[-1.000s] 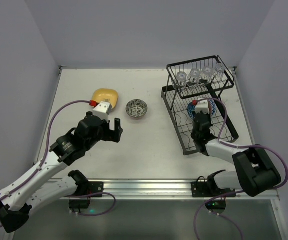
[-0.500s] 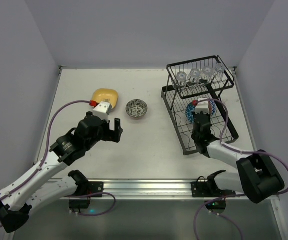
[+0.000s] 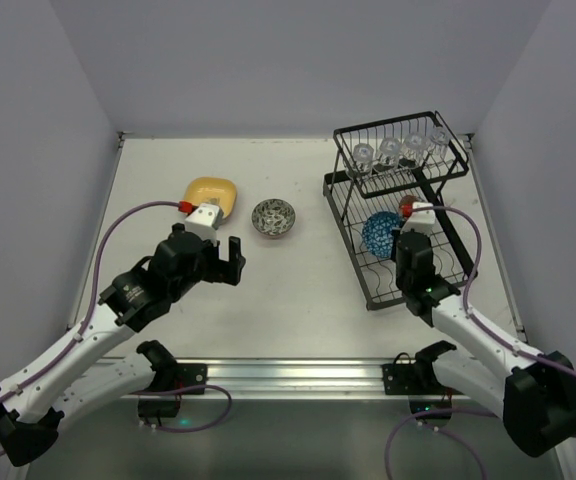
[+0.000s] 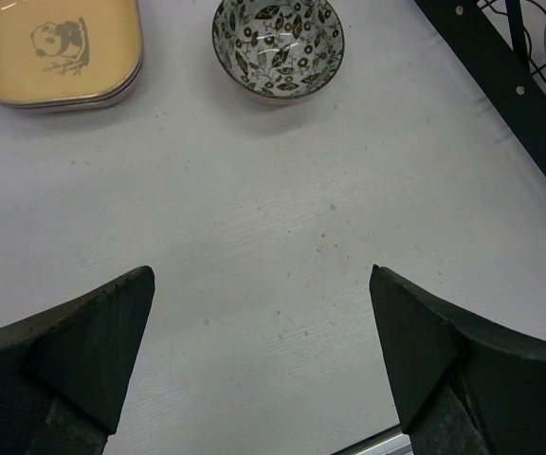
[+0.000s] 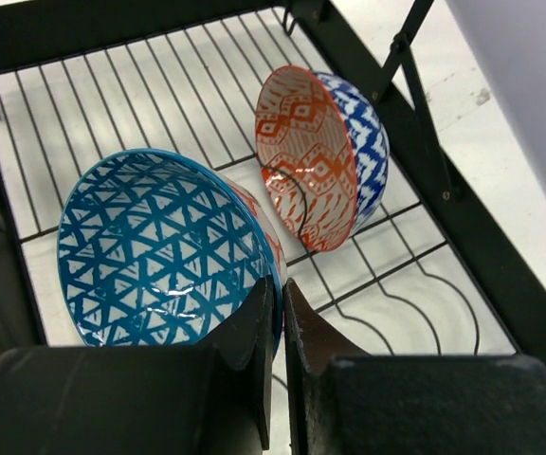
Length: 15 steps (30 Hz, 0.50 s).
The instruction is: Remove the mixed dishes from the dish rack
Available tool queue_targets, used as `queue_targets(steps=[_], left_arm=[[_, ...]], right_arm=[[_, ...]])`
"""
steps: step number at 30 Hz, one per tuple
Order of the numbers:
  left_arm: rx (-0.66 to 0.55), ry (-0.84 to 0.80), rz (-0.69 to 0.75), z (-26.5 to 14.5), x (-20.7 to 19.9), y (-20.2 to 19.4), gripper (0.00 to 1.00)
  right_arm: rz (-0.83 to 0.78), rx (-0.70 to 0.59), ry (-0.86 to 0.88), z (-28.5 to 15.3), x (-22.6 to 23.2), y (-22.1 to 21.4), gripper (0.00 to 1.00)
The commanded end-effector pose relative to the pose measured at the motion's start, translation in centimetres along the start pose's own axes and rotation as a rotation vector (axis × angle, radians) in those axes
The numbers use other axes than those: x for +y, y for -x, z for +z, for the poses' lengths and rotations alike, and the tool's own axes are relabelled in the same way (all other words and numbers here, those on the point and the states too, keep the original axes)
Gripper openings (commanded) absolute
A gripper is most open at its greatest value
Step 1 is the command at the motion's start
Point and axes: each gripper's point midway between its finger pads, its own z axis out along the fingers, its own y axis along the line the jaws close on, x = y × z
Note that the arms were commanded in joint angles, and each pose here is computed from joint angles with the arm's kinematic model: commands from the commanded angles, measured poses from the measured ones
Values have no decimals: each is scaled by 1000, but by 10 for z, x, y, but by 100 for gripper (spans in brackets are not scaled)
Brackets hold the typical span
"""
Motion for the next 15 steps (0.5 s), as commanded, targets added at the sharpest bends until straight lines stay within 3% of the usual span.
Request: queue_targets(steps=[1,11,15], left_arm=[[-53,4,-3,-2,1,13,100],[-61,-20,-38,-3,-6,19,100],[-64,-95,-104,-3,-25,30,100]], right_arm=[[160,-37,67,-11,13,35,0],[253,18,111,-32,14,45,0],[266,111,136,-42,18,35,0]])
